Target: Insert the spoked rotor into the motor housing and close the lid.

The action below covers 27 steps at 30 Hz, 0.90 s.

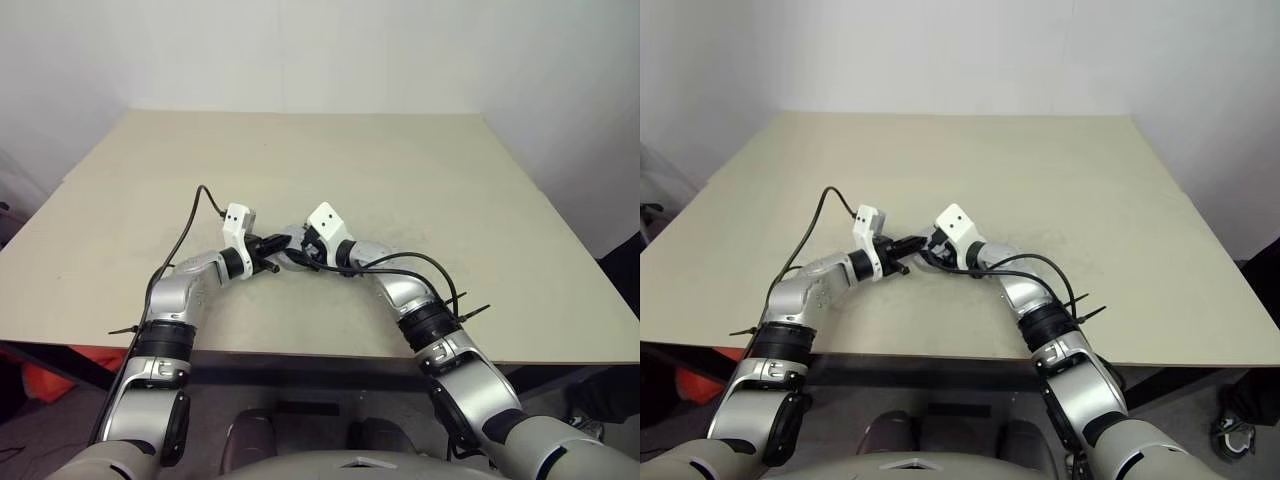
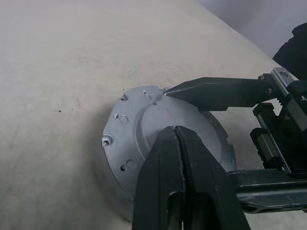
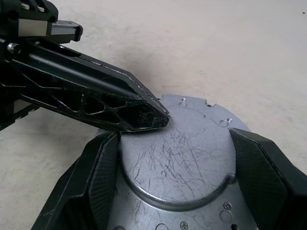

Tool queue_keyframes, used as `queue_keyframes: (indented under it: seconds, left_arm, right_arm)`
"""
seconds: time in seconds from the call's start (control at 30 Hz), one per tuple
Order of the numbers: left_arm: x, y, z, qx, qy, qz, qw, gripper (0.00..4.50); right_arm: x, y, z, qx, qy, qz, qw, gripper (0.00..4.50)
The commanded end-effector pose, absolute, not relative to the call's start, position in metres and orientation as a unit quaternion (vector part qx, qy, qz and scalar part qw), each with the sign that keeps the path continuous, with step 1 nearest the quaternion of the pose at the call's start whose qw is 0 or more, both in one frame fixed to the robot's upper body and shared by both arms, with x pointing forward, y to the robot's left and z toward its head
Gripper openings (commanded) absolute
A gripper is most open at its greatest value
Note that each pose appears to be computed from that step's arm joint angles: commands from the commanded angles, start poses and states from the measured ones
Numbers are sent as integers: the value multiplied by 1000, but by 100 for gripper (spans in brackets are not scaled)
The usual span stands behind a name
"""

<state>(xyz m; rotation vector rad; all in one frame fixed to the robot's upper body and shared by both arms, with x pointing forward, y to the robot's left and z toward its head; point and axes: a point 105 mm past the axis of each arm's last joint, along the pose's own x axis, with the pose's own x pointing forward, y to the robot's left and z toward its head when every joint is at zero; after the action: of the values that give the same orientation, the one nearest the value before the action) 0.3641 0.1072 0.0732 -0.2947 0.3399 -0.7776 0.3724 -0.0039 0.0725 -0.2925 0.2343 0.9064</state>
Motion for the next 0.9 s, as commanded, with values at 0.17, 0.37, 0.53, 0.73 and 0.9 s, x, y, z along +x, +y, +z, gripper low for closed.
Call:
queue_keyframes:
  seconds: [0.17, 0.37, 0.53, 0.73, 0.9]
  left_arm:
    - [361, 104, 66, -141, 180, -377, 897, 0]
    - [360, 106, 66, -139, 181, -374, 899, 0]
    - [361, 106, 64, -137, 182, -374, 899, 0]
    - [364, 102, 65, -134, 181, -377, 898, 0]
    - [366, 102, 67, -128, 176, -378, 900, 0]
  right_arm:
    - [371, -11, 80, -145, 107, 441, 879, 448]
    - [359, -29, 111, -154, 68, 455, 874, 448]
    - [355, -63, 137, -111, 70, 433, 892, 448]
    - [367, -99, 113, 119, 217, 323, 913, 448]
    - [358, -86, 88, 366, 332, 268, 827, 448]
